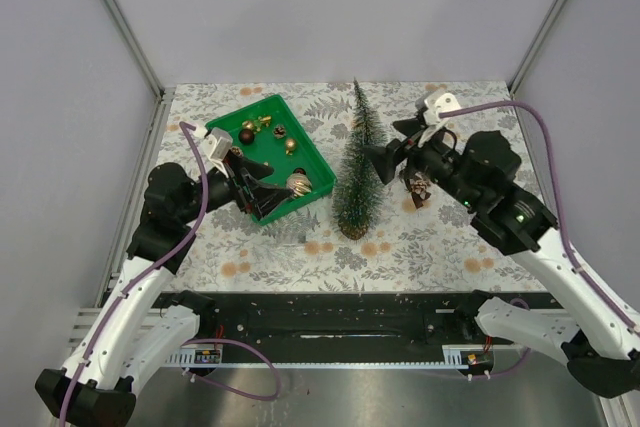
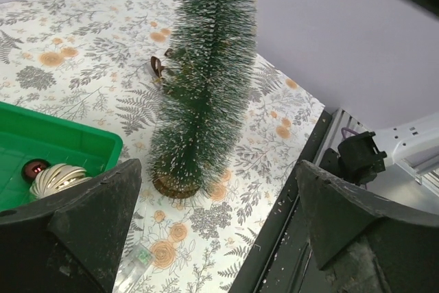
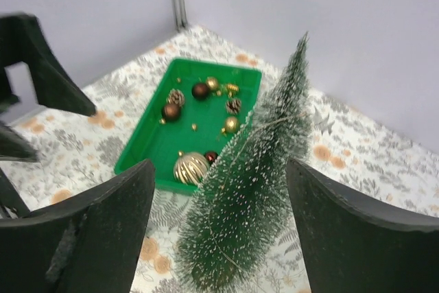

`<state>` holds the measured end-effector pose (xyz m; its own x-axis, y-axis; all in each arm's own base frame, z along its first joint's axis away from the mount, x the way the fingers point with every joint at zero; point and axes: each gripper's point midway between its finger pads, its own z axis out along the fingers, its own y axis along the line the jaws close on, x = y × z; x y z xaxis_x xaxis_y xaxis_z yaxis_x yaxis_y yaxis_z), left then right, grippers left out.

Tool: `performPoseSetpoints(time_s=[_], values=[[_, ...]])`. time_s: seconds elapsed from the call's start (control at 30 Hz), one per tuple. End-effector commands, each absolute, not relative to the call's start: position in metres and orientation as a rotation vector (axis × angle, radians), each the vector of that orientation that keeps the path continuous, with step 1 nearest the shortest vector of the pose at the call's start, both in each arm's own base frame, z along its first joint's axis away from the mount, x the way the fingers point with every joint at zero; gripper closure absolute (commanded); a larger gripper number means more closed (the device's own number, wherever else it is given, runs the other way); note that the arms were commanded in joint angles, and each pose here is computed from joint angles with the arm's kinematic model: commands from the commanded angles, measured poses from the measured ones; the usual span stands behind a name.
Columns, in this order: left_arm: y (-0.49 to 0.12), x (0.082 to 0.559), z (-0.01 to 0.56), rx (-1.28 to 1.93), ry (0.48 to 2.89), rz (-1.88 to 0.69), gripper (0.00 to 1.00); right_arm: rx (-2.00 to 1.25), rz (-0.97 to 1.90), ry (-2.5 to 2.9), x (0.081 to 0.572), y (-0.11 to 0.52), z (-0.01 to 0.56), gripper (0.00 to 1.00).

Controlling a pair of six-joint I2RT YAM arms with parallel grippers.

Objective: Decorate the small christmas tree

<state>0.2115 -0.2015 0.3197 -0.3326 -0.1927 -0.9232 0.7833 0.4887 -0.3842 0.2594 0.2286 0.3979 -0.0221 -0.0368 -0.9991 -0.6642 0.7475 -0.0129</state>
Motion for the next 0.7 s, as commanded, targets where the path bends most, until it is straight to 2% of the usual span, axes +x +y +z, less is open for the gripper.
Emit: performPoseSetpoints(time_s=[0.0, 0.17, 0.3, 0.43, 0.53, 0.67], values=[[-0.193, 0.219, 0.331, 0.49, 1.581, -1.012, 0.01, -0.533, 0.638, 1.405, 0.232, 0.213, 0.455, 0.12], [-0.189, 0.222, 0.329, 0.466, 1.588, -0.987, 0.01, -0.404, 0.579, 1.366, 0.225, 0.181, 0.483, 0.08], [-0.181, 0.226, 0.327, 0.438, 1.599, -0.931, 0.01, -0.182, 0.436, 1.409, 0.24, 0.141, 0.484, 0.09], [-0.172, 0.232, 0.325, 0.383, 1.621, -0.87, 0.01, 0.049, 0.21, 1.56, 0.278, 0.113, 0.442, 0.1], [-0.166, 0.232, 0.323, 0.379, 1.655, -0.83, 0.01, 0.162, 0.208, 1.644, 0.307, 0.11, 0.41, 0.1], [-0.159, 0.226, 0.318, 0.414, 1.713, -0.764, 0.01, 0.421, 0.225, 1.751, 0.352, 0.072, 0.352, 0.11]])
